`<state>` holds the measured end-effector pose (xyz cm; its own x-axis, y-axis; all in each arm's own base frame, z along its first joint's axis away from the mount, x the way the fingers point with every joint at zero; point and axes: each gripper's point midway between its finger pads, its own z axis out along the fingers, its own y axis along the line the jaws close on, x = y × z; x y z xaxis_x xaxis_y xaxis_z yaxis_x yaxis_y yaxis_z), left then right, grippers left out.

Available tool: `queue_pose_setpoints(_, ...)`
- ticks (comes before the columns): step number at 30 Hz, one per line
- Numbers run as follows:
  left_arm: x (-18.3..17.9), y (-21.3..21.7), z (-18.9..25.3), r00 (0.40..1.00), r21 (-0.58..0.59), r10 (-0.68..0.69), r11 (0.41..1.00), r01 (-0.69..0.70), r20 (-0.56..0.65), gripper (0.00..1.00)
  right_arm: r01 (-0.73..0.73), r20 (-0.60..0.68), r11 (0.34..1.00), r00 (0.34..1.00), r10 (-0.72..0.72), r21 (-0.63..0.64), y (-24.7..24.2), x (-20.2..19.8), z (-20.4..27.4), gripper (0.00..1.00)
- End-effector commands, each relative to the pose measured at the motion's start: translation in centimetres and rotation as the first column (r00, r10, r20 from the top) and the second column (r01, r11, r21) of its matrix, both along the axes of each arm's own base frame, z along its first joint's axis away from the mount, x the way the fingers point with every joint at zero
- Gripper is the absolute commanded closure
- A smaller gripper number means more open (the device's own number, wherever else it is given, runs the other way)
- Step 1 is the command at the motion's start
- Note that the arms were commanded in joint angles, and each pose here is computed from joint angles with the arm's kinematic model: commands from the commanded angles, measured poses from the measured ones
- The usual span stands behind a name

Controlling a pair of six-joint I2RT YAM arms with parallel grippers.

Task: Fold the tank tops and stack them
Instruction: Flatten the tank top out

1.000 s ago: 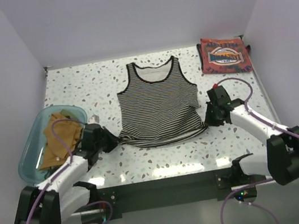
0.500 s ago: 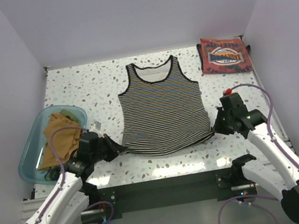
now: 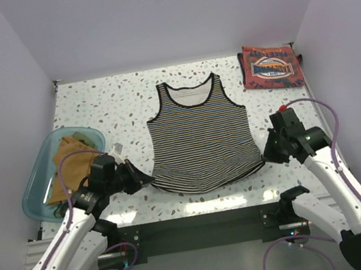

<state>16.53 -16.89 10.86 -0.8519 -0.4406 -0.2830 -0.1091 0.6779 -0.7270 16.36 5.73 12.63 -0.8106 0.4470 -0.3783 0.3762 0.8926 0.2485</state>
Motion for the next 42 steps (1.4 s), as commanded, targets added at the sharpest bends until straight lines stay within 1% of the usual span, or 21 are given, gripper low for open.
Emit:
queue_pose_setpoints(1, -0.3, -0.7, 1.2, 0.999, -0.019, -0.052, 0.998, 0.052, 0.000, 1.00, 0.022, -0.023, 0.998, 0.999, -0.024, -0.053, -0.9, 0.3, 0.8, 1.00)
queue_pose_setpoints(8, -0.9, -0.5, 0.9, 0.998, -0.022, -0.052, 0.998, 0.052, -0.022, 1.00, 0.057, -0.028, 0.993, 0.998, -0.060, -0.103, -2.1, 0.3, 1.1, 1.00)
queue_pose_setpoints(12, 0.2, 0.4, 1.5, 1.000, 0.019, -0.018, 1.000, 0.018, -0.011, 1.00, 0.083, -0.046, 0.988, 0.995, -0.090, -0.129, -3.0, 0.9, 1.7, 1.00)
queue_pose_setpoints(16, 1.1, 1.0, 0.5, 0.999, 0.064, 0.000, 0.998, 0.003, -0.038, 1.00, 0.099, -0.089, 0.985, 0.990, -0.112, -0.140, -3.4, 1.2, 0.7, 1.00)
queue_pose_setpoints(20, 0.9, 0.6, -0.2, 0.998, 0.046, -0.019, 0.999, 0.021, -0.055, 1.00, 0.103, -0.122, 0.981, 0.985, -0.123, -0.163, -4.3, 0.7, -0.4, 1.00)
queue_pose_setpoints(22, 0.9, 0.8, -0.6, 0.998, 0.061, -0.024, 0.998, 0.027, -0.059, 1.00, 0.121, -0.142, 0.977, 0.979, -0.147, -0.178, -5.1, 0.3, -0.8, 1.00)
queue_pose_setpoints(25, 0.4, 0.6, -0.8, 0.995, 0.060, -0.061, 0.996, 0.066, -0.077, 1.00, 0.120, -0.185, 0.980, 0.971, -0.149, -0.156, -5.2, -0.1, -1.1, 1.00)
queue_pose_setpoints(26, 0.2, 0.3, -0.6, 0.994, 0.043, -0.082, 0.995, 0.085, -0.076, 1.00, 0.118, -0.200, 0.988, 0.970, -0.137, -0.101, -4.2, -0.3, -1.1, 1.00)
queue_pose_setpoints(27, -0.1, 0.3, -0.6, 0.994, 0.035, -0.089, 0.995, 0.092, -0.070, 0.98, 0.119, -0.204, 0.989, 0.970, -0.134, -0.085, -3.9, -0.4, -1.2, 0.98)
queue_pose_setpoints(28, -0.3, 0.2, -0.5, 0.993, 0.029, -0.098, 0.995, 0.100, -0.065, 0.83, 0.125, -0.202, 0.989, 0.970, -0.138, -0.078, -3.8, -0.5, -1.1, 0.95)
queue_pose_setpoints(29, -0.5, 0.1, -0.3, 0.993, 0.019, -0.108, 0.994, 0.109, -0.058, 0.76, 0.127, -0.207, 0.989, 0.968, -0.141, -0.081, -3.8, -0.8, -1.0, 0.87)
queue_pose_setpoints(30, -0.7, 0.1, 0.2, 0.993, 0.012, -0.114, 0.993, 0.115, -0.039, 0.69, 0.132, -0.193, 0.987, 0.970, -0.148, -0.093, -4.1, -0.8, -0.7, 0.70)
queue_pose_setpoints(31, -0.9, 0.0, 0.4, 0.992, 0.007, -0.120, 0.993, 0.121, -0.032, 0.56, 0.132, -0.186, 0.987, 0.971, -0.148, -0.096, -4.2, -0.8, -0.4, 0.66)
queue_pose_setpoints(32, -0.9, 0.1, 0.7, 0.992, 0.010, -0.123, 0.992, 0.124, -0.021, 0.52, 0.133, -0.183, 0.986, 0.972, -0.149, -0.099, -4.2, -1.0, -0.1, 0.62)
queue_pose_setpoints(33, -0.8, 0.1, 1.4, 0.992, 0.009, -0.123, 0.992, 0.123, 0.002, 0.49, 0.133, -0.164, 0.987, 0.975, -0.147, -0.094, -4.2, -0.8, 0.3, 0.57)
queue_pose_setpoints(34, -0.8, 0.2, 1.6, 0.993, 0.009, -0.120, 0.993, 0.120, 0.006, 0.46, 0.137, -0.140, 0.987, 0.979, -0.148, -0.090, -4.2, -0.6, 0.7, 0.55)
queue_pose_setpoints(37, -0.3, 0.1, 3.0, 0.993, 0.003, -0.112, 0.994, 0.112, 0.048, 0.45, 0.133, -0.103, 0.987, 0.984, -0.143, -0.095, -4.3, 0.0, 1.4, 0.51)
queue_pose_setpoints(39, 0.4, 0.1, 3.3, 0.994, 0.010, -0.095, 0.995, 0.094, 0.054, 0.45, 0.130, -0.081, 0.987, 0.987, -0.138, -0.091, -4.3, 0.5, 2.1, 0.50)
queue_pose_setpoints(40, 1.2, -0.2, 3.7, 0.993, 0.000, -0.087, 0.996, 0.087, 0.078, 0.46, 0.119, -0.072, 0.991, 0.990, -0.124, -0.064, -3.8, 0.7, 2.2, 0.50)
queue_pose_setpoints(41, 1.8, -0.4, 4.0, 0.993, -0.013, -0.080, 0.997, 0.082, 0.089, 0.48, 0.110, -0.024, 0.993, 0.994, -0.111, -0.034, -3.3, 1.8, 2.5, 0.50)
queue_pose_setpoints(42, 2.6, -0.7, 3.6, 0.995, -0.016, -0.068, 0.997, 0.069, 0.072, 0.49, 0.102, -0.017, 0.995, 0.995, -0.102, -0.001, -2.7, 2.2, 2.1, 0.50)
